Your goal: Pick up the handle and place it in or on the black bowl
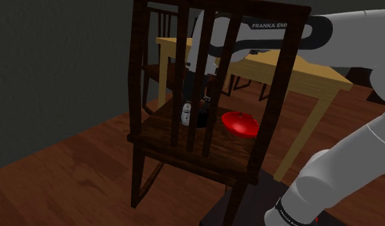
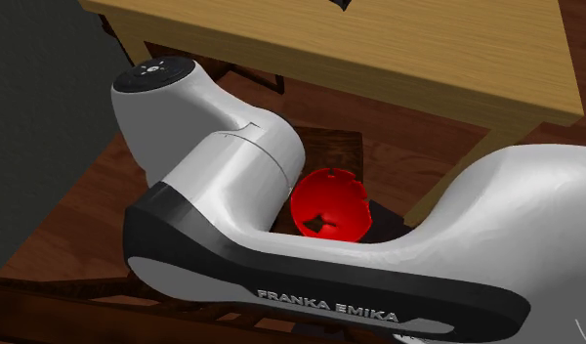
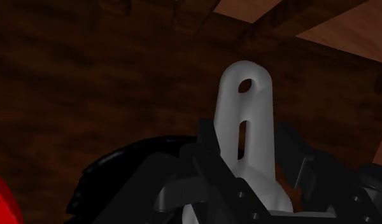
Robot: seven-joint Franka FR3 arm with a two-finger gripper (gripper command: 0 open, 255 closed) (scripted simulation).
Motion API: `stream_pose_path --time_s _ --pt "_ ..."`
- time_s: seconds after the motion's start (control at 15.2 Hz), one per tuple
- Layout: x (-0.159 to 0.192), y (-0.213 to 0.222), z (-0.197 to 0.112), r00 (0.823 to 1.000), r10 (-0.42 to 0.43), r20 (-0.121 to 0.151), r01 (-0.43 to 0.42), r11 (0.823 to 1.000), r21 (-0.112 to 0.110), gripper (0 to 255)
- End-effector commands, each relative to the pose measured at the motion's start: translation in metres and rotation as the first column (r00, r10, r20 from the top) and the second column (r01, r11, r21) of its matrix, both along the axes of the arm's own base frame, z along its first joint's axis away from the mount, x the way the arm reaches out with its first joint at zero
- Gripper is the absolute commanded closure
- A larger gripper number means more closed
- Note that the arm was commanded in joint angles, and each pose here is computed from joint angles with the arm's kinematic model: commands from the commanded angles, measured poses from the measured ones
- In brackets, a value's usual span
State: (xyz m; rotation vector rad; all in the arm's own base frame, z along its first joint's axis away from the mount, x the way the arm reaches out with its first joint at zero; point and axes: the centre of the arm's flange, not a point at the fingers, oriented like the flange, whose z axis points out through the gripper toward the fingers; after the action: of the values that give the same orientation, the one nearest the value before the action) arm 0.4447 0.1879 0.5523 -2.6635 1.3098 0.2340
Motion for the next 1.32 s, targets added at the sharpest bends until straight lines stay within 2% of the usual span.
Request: stream_pose_path --time_s 0.0,0.2,0.26,0.53,0.59,0.86,1.25 --pt "-0.002 0.002 -0.014 0.994 0.102 0.033 -0.092 0.967 -0.236 255" --pt "-0.002 0.002 -0.014 0.994 0.102 0.033 -0.092 0.967 -0.236 255" --pt "-0.002 -0.001 -0.018 0.994 0.104 0.032 -0.094 0.967 -0.236 0" --pt "-0.001 0.004 -0.008 0.994 0.1 0.033 -0.089 0.968 -0.235 0" --pt "-0.002 0.002 -0.014 0.994 0.102 0.033 -0.092 0.967 -0.236 0" --pt "-0.001 0.003 0.036 0.994 0.102 0.033 -0.092 0.967 -0.236 0" --pt "-0.001 0.003 0.036 0.994 0.102 0.033 -0.092 0.967 -0.236 0"
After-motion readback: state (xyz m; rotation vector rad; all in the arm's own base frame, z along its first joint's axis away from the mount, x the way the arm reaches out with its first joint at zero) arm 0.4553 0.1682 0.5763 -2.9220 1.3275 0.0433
